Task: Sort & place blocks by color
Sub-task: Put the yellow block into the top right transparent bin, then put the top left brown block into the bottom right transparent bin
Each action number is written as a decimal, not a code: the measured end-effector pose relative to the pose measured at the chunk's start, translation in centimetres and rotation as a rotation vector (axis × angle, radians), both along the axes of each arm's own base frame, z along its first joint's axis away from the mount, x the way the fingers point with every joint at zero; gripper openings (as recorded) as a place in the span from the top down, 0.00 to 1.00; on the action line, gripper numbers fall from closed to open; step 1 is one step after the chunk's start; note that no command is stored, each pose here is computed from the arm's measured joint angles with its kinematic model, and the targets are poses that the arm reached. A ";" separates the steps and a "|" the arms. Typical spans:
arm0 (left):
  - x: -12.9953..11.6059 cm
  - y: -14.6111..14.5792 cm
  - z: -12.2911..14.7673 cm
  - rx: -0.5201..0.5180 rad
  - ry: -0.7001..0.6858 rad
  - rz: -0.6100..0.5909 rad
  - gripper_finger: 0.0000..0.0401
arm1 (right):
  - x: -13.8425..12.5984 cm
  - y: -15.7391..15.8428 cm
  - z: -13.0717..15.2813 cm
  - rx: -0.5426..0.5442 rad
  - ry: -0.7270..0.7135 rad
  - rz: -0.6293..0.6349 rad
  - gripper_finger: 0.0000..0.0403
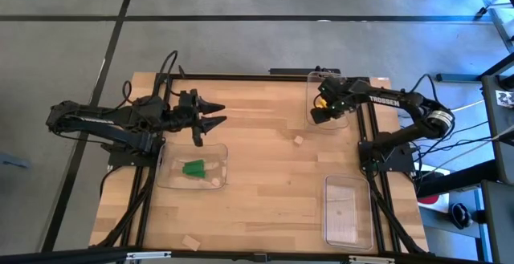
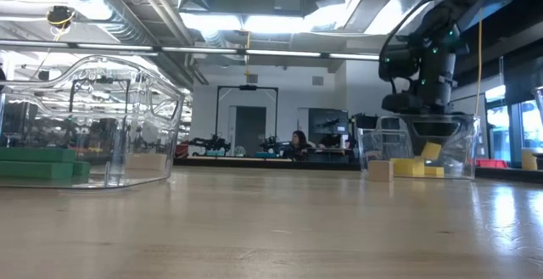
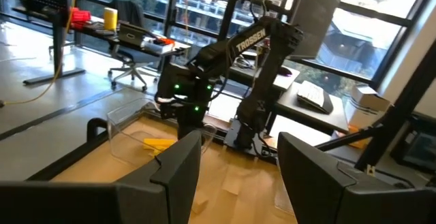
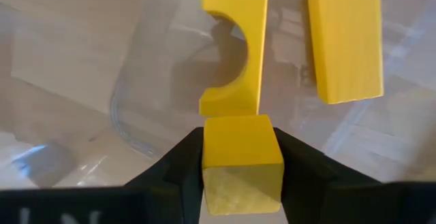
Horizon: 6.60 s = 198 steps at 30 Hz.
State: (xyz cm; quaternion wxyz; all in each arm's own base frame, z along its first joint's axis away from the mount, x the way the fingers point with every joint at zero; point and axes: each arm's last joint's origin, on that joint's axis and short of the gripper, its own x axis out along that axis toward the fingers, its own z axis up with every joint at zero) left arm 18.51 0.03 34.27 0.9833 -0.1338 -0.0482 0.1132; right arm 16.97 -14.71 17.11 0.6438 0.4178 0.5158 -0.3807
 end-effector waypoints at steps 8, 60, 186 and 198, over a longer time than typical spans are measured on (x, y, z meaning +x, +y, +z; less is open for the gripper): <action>0.0 0.0 0.0 0.005 0.002 0.001 0.54 | 0.2 -0.1 -0.8 0.042 0.012 -0.001 0.59; 0.0 -0.1 0.0 0.010 0.003 -0.034 0.54 | 3.8 15.6 14.7 -0.717 -1.140 0.850 0.36; 2.9 -1.2 -3.7 -0.045 0.045 -0.005 0.70 | 3.8 15.6 14.8 -0.718 -1.130 0.747 0.36; 2.9 -1.5 -3.6 -0.015 0.048 -0.022 0.70 | 3.8 15.6 14.8 -0.716 -1.132 0.745 0.36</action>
